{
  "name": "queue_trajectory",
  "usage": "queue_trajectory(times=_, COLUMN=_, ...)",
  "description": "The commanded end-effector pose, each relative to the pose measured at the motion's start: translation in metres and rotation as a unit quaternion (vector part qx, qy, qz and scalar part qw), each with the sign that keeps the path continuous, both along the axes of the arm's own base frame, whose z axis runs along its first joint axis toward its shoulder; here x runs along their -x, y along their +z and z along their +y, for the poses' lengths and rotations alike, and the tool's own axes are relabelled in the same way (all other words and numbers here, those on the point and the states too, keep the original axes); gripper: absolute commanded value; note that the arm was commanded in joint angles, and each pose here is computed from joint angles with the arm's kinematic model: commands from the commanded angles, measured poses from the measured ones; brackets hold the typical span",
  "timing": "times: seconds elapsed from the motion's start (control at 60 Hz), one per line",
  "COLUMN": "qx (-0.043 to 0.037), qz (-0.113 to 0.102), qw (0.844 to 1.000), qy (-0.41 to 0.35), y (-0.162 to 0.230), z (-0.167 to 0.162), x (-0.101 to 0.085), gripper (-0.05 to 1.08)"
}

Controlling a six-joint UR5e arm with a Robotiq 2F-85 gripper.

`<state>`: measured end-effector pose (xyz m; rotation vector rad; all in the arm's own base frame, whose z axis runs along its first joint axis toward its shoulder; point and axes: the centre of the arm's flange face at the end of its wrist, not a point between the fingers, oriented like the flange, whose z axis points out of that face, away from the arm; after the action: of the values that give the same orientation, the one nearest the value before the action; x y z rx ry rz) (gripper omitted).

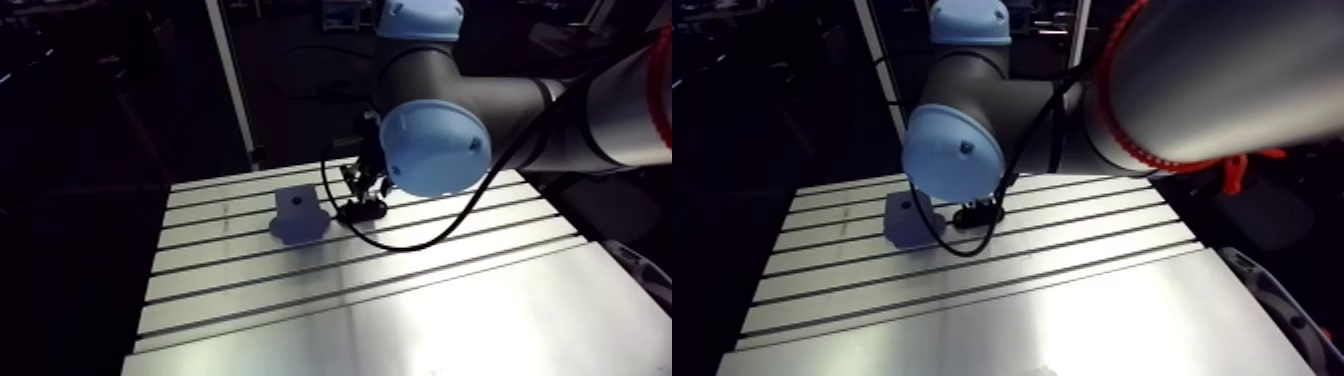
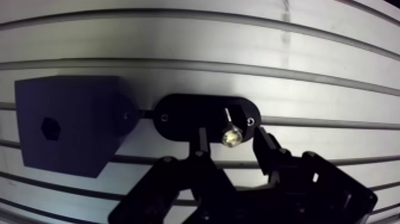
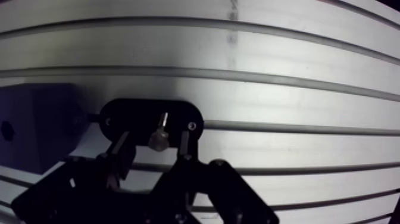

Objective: Pick up the M10 bolt and insert it into the hex recess until seated.

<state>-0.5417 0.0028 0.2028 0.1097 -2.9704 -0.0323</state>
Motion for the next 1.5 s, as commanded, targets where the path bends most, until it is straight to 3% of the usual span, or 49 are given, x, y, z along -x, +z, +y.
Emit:
queue_trajectory(times=0.017, qx=0.0000, qz=0.000, qw=1.000, qy=0.000, y=0.0002, z=-0.0008, x=0.0000, gripper=0.52)
queue_trajectory(times=1.5, qx=0.0006, qz=-0.005, qw=1.000, qy=-0.005, y=-0.0049, z=0.0002, x=0.0000, gripper=0.64)
